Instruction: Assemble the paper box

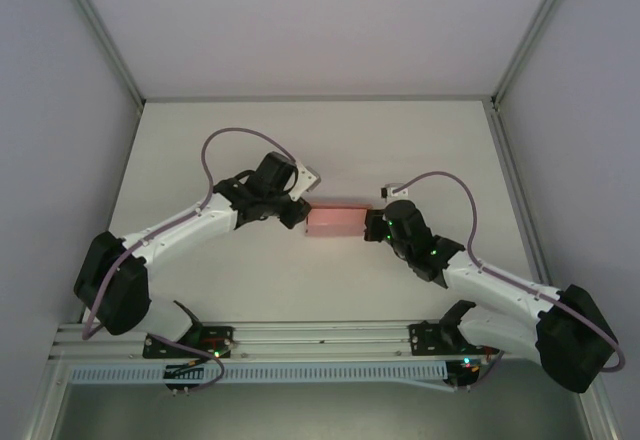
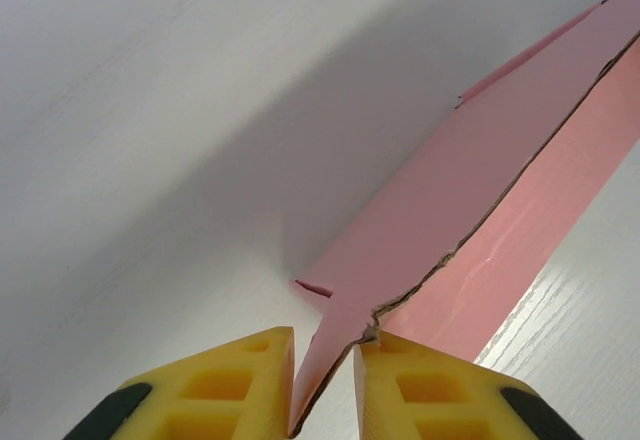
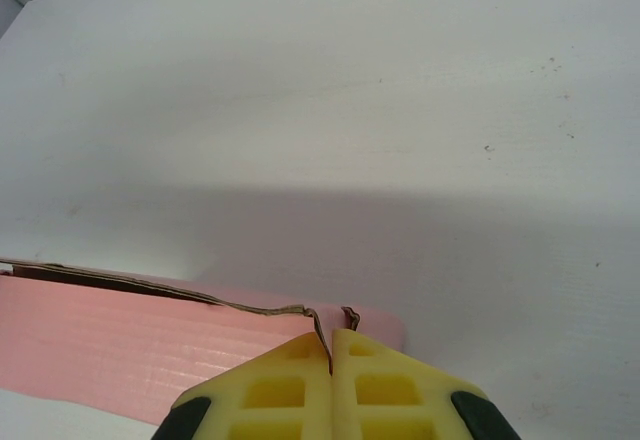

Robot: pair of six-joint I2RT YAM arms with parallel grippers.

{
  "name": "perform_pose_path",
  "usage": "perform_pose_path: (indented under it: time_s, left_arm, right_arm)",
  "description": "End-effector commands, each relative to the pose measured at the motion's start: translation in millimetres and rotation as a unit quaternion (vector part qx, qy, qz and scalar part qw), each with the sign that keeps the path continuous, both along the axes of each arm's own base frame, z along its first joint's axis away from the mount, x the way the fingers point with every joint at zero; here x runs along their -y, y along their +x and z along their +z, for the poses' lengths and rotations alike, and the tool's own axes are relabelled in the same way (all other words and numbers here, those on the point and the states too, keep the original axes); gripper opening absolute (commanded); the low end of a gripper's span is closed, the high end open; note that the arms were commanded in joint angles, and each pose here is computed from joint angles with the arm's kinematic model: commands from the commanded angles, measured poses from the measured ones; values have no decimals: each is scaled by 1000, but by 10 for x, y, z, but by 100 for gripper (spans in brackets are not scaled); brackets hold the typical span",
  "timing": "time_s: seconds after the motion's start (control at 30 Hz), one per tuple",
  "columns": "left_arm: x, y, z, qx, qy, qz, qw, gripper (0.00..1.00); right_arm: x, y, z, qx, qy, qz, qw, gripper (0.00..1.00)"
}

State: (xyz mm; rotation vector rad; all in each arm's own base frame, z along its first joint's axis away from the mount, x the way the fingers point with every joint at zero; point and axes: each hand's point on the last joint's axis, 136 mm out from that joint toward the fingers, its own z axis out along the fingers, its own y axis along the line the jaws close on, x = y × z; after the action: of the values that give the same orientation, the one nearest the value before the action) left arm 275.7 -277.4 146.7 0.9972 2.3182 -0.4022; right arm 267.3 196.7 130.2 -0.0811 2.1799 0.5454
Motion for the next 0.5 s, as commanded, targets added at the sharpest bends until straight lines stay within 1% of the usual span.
perform_pose_path:
  time_s: [0.0,0.07,0.23,0.27,0.33,0.4,0.47]
  left_arm:
    - [73,22,-5,0,-5,-19,1000,17]
    - [94,27,0,-2,-8,-20,1000,12]
    - [177,-51,53,-19,-34,-31,999,7]
    - [195,-58,73,-23,-41,-28,998,4]
    - [207,-73,104,-38,-50,-13,998,3]
    - [212,-67,124,-57,-61,12,996,0]
    - [251,-85,122,-91,-76,39,992,0]
  right_arm:
    - [54,-72,-145,-26,-37,4,999,5]
    - [49,-70,-150,-29,-37,4,999,5]
    - [56,-72,-218,-43,-55,-5,998,4]
    - [62,-74,-233,-47,-64,-11,997,4]
    - [49,-93,-252,-53,-83,-19,995,3]
    - [73,-99,-250,-45,-114,-39,992,3]
    - [73,-115,-242,-43,-133,-57,989,2]
